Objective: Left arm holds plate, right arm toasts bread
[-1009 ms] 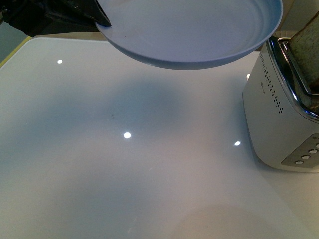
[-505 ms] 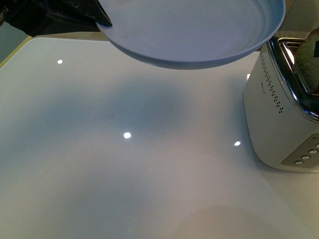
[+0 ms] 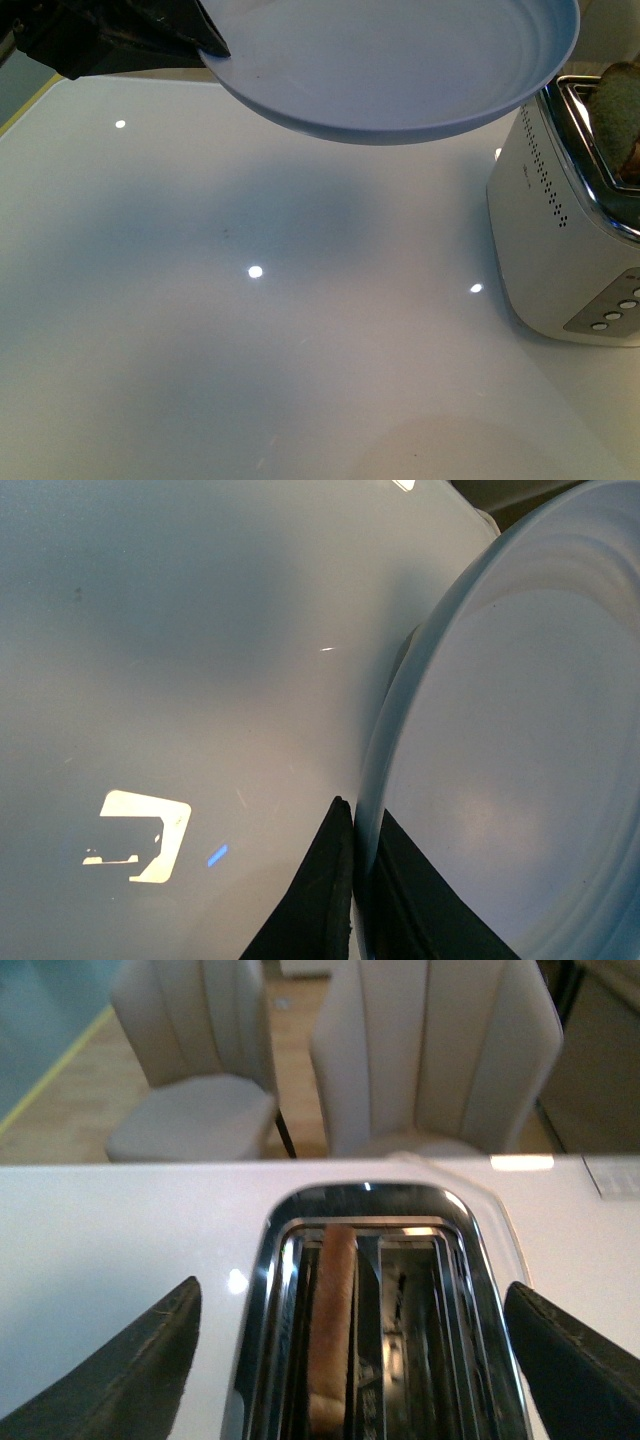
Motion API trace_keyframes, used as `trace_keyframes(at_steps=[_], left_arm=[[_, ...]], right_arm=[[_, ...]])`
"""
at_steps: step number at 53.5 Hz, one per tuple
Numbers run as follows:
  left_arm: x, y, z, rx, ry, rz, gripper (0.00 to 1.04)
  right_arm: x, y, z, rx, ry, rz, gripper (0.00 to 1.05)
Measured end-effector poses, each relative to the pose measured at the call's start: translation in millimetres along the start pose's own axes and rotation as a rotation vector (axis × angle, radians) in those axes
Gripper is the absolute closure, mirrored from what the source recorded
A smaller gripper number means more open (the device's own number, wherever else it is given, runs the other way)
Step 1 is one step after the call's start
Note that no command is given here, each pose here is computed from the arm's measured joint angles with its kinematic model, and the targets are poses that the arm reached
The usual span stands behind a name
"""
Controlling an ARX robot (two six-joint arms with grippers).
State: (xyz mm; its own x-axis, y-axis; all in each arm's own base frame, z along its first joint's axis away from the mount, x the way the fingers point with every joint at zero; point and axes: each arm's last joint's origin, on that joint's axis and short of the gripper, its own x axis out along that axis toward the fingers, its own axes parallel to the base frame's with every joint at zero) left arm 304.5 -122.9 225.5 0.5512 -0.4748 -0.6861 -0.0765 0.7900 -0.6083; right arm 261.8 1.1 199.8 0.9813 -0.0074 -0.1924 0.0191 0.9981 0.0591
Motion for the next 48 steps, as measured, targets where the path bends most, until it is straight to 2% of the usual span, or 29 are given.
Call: trace_keyframes(at_steps=[5, 9, 15, 25, 48], left_arm=[[1, 1, -1, -0.001, 0.000, 0.003, 1.02], [1, 1, 0, 0.000, -0.006, 0.005, 1.02], [1, 1, -1, 0.001, -0.005, 0.004, 1.02], [1, 2, 0, 0.002, -0.011, 0.011, 1.02], [1, 3, 0, 0.012, -0.010, 0.021, 1.02]], right_arm=[[-18, -1, -13, -0.032, -0.141, 0.018, 0.38], [-31, -1, -14, -0.040, -0.188, 0.019, 0.52], [-43, -2, -20, -0.048, -0.193, 0.018, 0.68], [-67, -3, -34, -0.058, -0.183, 0.015, 1.03], [-98, -5, -59, -0.056, -0.171, 0.015, 1.03]])
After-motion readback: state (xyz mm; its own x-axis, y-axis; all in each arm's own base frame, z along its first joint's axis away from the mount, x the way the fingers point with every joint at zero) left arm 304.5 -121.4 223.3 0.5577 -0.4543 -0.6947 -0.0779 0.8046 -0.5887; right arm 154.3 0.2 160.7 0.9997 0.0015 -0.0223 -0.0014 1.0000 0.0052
